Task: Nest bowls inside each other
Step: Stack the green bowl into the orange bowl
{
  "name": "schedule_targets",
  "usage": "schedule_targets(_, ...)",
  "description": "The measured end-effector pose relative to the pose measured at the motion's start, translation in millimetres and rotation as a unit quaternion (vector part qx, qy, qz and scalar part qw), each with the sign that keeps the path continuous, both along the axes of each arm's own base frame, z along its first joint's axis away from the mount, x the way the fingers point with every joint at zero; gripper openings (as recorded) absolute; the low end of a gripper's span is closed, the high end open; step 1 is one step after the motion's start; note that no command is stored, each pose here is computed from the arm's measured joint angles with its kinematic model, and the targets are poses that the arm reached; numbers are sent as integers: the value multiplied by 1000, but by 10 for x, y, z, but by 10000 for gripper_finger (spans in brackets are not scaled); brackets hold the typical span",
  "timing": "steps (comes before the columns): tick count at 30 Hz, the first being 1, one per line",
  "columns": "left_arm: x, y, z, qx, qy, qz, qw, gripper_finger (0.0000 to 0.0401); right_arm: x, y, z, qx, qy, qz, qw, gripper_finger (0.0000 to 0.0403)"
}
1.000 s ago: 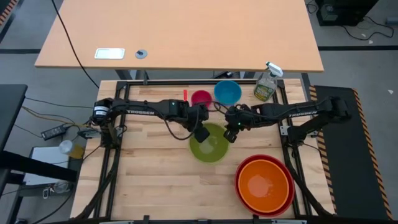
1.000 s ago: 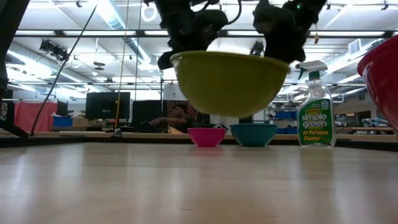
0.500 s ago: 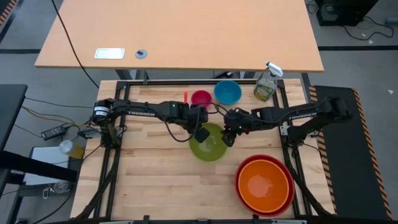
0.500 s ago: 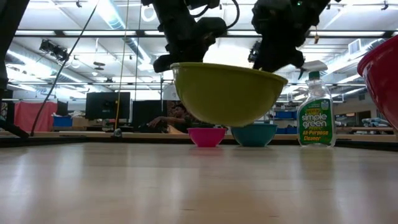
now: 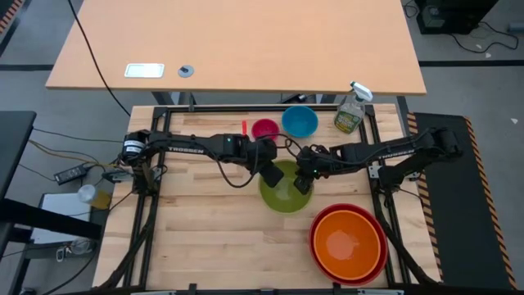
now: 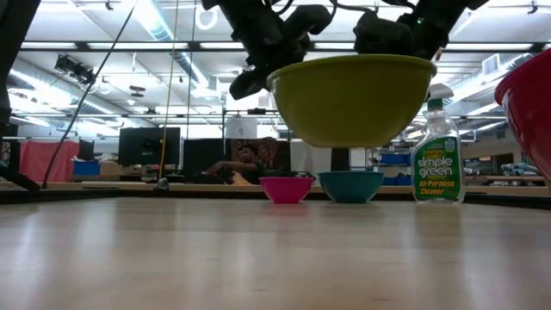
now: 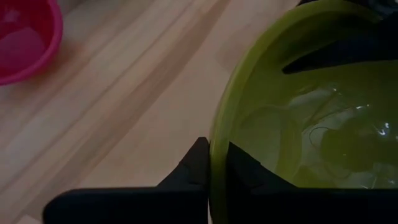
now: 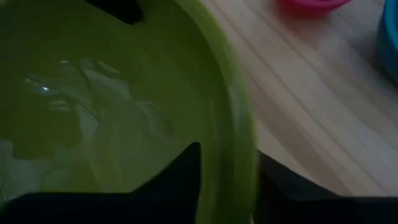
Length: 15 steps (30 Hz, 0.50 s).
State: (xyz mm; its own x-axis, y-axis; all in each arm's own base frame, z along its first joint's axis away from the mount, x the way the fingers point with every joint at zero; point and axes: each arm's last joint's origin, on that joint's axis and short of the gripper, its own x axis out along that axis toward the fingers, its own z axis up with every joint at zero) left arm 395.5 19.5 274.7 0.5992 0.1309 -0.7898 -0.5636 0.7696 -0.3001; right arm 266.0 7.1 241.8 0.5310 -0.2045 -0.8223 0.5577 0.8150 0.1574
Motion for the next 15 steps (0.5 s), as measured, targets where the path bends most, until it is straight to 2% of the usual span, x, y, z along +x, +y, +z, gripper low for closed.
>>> schedule_targets(4, 15, -12, 14, 2, -10, -6, 1000, 44, -6, -9, -3, -2, 3, -6, 1000, 26)
schedule_targets(5, 20, -13, 17, 4, -13, -9, 1000, 52, -8, -13, -5, -4, 5, -6, 1000, 18)
schedule_targets(10, 38, -11, 41, 7, -26, -19, 999, 108, -30, -26, -18, -7, 21, 3, 1000, 31)
schedule_targets(15, 36, 0, 41, 8, -26, -17, 999, 182, -61, -20, -19, 5, 35, 26, 999, 16)
